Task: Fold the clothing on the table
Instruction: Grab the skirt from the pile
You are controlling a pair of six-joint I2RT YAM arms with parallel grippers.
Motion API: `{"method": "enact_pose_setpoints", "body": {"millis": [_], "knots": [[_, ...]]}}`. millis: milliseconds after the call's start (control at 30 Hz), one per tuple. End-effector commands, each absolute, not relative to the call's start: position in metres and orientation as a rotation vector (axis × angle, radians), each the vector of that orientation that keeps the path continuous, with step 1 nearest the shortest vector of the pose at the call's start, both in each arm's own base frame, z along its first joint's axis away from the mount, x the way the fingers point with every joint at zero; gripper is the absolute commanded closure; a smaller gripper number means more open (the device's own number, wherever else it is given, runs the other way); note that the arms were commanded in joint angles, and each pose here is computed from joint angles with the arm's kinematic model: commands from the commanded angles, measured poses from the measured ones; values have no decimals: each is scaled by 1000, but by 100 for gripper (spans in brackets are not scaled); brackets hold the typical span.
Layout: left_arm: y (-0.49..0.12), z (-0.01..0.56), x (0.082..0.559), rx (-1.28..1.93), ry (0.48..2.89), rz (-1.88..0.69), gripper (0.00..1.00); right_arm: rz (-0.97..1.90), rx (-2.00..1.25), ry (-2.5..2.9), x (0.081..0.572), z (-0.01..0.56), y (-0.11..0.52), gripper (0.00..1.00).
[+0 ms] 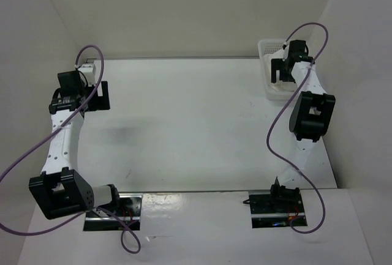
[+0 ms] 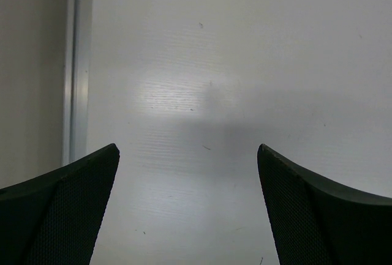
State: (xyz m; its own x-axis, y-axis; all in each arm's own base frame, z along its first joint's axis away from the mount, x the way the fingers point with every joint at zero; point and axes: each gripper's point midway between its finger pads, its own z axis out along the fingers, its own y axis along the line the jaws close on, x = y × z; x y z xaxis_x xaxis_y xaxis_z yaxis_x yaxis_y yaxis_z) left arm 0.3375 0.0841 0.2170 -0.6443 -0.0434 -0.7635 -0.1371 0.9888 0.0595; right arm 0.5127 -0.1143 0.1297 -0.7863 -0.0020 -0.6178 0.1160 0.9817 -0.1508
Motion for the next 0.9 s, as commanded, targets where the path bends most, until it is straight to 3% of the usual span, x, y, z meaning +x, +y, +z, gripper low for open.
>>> {"method": "enact_pose_setpoints", "body": {"millis": [0,533,600,700,733,867], "knots": [[78,203,337,-158,2307,60,1,-296,66,2375,544,143,-124,1],[86,173,340,-169,2409,94,1,-344,75,2419,581,71,-133,1],[86,169,338,-159,2419,97,1,-347,63,2432,582,61,-134,12],[86,166,336,-160,2428,95,1,-392,78,2431,586,63,-136,86],[86,166,336,-160,2428,95,1,-407,72,2441,587,61,-132,100],[84,169,336,-155,2418,86,1,-442,85,2369,591,110,-133,100]]}}
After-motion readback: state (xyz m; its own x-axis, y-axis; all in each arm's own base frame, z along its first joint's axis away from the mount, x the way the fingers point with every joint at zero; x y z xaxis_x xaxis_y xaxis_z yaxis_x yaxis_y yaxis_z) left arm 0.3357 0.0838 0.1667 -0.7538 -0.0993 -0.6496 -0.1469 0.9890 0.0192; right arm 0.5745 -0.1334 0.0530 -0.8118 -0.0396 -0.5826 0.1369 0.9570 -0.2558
